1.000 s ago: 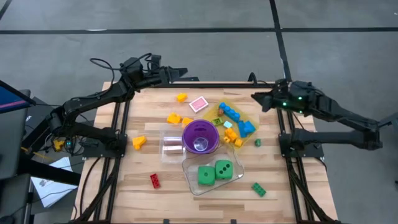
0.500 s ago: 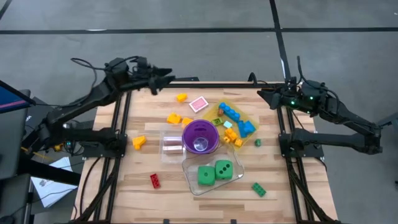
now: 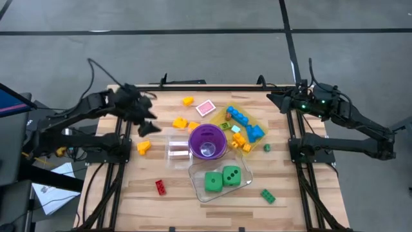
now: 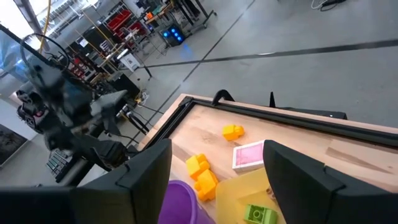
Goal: Pick & Place Toys
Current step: Put the large yellow game piece into the yellow bin
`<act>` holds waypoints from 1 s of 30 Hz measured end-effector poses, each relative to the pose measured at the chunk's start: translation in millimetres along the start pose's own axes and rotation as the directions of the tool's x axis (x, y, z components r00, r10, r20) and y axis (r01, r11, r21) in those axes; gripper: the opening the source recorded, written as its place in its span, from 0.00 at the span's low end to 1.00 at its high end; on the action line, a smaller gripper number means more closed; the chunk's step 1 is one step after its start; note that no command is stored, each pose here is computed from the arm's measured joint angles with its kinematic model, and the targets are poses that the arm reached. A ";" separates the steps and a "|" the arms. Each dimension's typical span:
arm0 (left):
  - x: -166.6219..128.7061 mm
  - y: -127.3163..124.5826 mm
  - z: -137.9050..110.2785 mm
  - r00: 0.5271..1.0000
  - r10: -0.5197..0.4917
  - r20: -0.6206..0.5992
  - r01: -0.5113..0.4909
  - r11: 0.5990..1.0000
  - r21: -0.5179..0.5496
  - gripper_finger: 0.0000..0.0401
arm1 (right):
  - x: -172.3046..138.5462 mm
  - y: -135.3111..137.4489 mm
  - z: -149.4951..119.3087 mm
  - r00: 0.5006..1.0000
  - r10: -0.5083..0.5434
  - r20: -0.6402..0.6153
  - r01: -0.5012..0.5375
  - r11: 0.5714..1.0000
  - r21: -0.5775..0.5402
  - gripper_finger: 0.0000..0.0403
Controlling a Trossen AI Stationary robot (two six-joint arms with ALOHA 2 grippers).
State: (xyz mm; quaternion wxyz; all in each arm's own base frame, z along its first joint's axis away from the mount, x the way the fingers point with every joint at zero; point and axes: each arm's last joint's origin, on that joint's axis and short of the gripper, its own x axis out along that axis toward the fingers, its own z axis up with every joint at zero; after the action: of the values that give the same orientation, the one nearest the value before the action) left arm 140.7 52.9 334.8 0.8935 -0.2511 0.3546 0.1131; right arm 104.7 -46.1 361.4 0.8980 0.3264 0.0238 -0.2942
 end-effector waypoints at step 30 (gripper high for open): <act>93.4 5.1 -80.9 0.597 0.479 -0.644 -0.184 0.863 0.471 0.91 | 0.1 -0.2 -0.4 1.000 -0.002 -0.003 0.002 1.000 -0.030 0.61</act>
State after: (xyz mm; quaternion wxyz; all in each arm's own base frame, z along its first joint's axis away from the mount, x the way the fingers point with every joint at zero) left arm 159.7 16.7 218.1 0.6616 -0.0370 0.7420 0.1018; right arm 104.7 -46.1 360.9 0.9024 0.3132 0.0301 -0.2942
